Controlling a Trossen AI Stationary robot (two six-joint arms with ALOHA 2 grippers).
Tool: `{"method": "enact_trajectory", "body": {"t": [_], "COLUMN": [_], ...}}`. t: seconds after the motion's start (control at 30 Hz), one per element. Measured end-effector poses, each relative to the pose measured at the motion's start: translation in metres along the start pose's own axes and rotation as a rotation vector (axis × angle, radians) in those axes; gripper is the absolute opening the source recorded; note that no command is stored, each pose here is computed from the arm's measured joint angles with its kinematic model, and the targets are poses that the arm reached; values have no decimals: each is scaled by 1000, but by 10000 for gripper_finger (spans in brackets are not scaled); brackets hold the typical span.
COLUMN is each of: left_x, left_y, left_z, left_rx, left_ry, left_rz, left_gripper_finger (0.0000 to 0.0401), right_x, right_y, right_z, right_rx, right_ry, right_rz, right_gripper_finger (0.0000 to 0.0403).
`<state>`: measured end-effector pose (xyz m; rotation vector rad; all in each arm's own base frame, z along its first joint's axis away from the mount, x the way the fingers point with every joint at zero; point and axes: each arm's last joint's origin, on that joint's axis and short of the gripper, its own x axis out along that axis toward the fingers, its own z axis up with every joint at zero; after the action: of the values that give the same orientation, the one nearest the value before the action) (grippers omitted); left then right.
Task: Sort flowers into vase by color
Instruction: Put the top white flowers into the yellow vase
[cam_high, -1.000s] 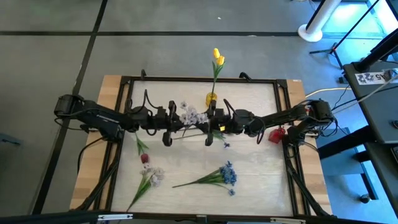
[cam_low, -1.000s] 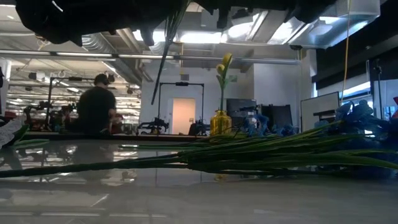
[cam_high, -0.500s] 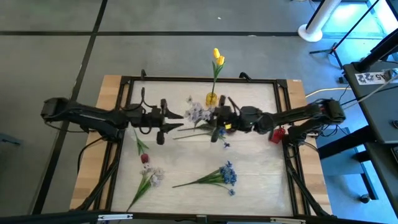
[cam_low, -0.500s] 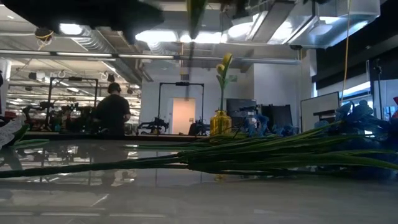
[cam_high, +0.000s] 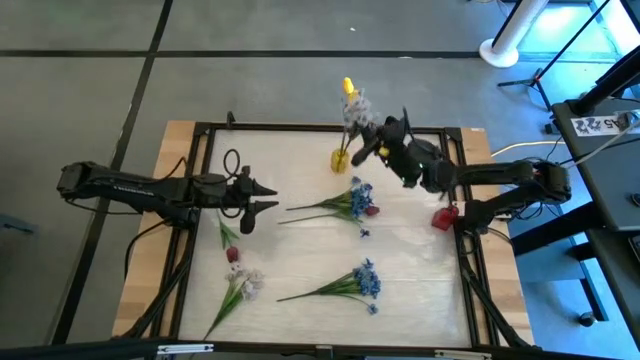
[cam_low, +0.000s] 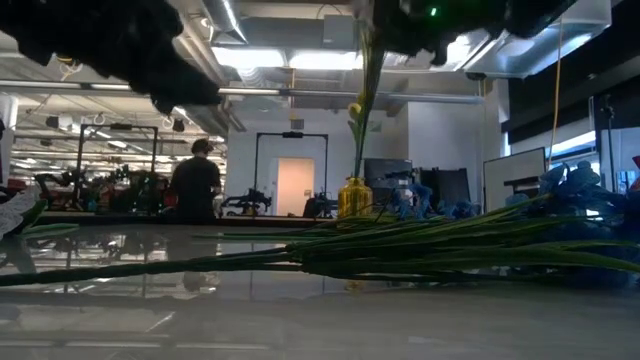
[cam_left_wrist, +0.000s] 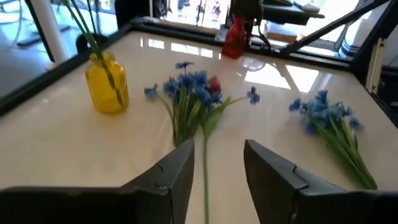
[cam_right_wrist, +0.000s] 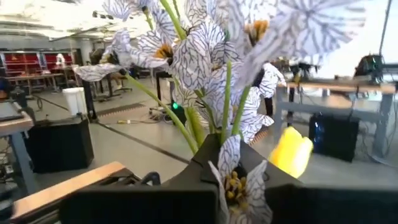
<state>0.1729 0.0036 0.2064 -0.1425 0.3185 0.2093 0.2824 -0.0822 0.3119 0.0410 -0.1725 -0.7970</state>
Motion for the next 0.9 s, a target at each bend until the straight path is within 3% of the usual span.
{"method": "enact_trajectory", "body": {"t": [0.27, 0.43, 0.6, 0.73, 0.9], "left_x": [-1, -17, -42, -54, -56], "left_y": [-5, -5, -5, -4, -17], "left_z": [-5, 25, 43, 34, 17], "left_rx": [-10, -39, -125, -239, -351], "left_ry": [24, 155, 422, 613, 775], "left_rz": [-19, 82, 97, 119, 38], "left_gripper_finger": [137, 137, 137, 137, 137], "right_x": [17, 20, 20, 19, 21], "right_y": [-11, -10, -10, -10, -10], "right_z": [-19, -27, -29, -34, -36], "right_rx": [15, 15, 5, -31, -89], "right_ry": [53, 75, 94, 145, 242], "right_rz": [-15, -2, -3, -5, -9], "right_gripper_finger": [11, 31, 74, 121, 197]}}
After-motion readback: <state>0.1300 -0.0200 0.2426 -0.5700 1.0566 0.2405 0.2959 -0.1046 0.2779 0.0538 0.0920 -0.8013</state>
